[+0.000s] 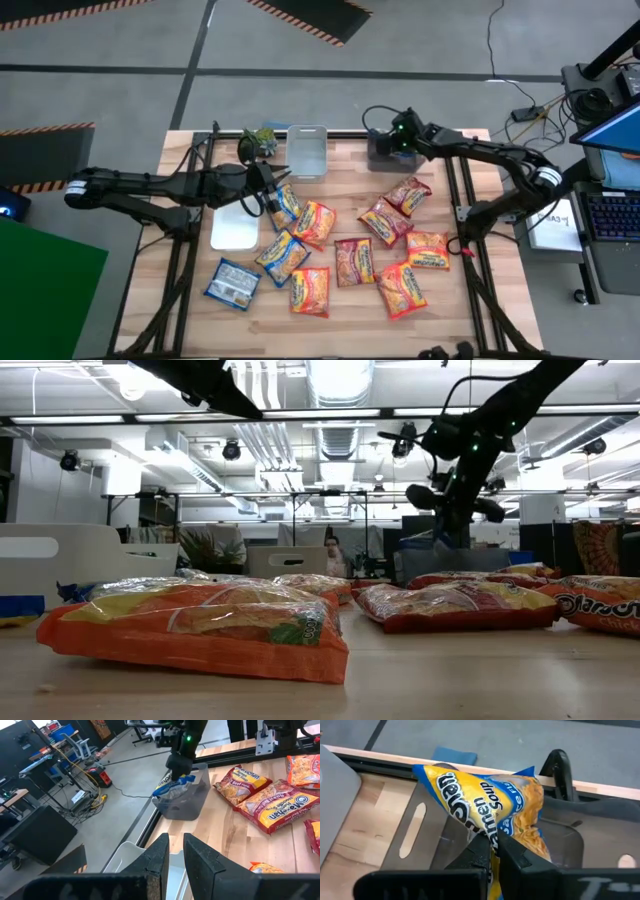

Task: Sort Maruchan noodles
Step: Put the blue noodle pack into the black bin

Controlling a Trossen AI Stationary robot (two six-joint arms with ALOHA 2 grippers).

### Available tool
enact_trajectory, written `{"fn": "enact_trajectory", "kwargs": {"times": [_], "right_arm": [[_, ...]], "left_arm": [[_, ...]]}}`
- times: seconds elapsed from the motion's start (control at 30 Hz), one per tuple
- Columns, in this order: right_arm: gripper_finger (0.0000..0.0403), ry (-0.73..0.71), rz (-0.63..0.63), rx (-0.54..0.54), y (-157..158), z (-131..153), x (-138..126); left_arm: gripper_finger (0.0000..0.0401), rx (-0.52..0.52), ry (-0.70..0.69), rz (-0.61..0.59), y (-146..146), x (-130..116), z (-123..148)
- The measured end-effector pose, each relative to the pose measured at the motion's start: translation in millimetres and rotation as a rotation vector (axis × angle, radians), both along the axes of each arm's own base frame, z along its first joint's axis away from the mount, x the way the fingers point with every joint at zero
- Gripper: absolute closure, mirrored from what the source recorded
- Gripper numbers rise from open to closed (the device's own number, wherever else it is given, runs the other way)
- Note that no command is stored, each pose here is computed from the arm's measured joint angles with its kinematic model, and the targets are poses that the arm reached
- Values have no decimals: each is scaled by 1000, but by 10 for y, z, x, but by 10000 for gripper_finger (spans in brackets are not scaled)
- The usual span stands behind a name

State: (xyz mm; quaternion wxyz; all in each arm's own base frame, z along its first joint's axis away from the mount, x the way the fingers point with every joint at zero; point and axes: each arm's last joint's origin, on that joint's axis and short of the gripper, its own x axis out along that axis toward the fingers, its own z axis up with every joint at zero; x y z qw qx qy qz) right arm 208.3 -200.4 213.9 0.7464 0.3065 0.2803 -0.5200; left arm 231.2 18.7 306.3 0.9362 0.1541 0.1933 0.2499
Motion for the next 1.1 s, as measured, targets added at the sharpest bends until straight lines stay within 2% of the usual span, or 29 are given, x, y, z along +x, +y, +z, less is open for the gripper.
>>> {"fn": "enact_trajectory", "kwargs": {"times": [0.23, 0.37, 0.57, 0.73, 0.9, 1.0, 1.1], "right_arm": [[328, -29, 2, 33, -27, -93, 65], [293, -94, 65, 77, -27, -79, 112], [272, -134, 106, 87, -19, -42, 125], [291, -138, 105, 65, -35, -28, 128], [343, -138, 83, -40, -96, 4, 164], [382, -88, 73, -85, -143, -58, 191], [390, -57, 80, -72, -186, -194, 240]], "left_arm": [[361, 0, 0, 0, 0, 0, 0], [361, 0, 0, 0, 0, 0, 0], [361, 0, 0, 0, 0, 0, 0], [361, 0, 0, 0, 0, 0, 0], [361, 0, -1, 0, 0, 0, 1], [361, 2, -1, -1, 0, 2, 1], [361, 6, 3, -2, 0, 7, -2]]}}
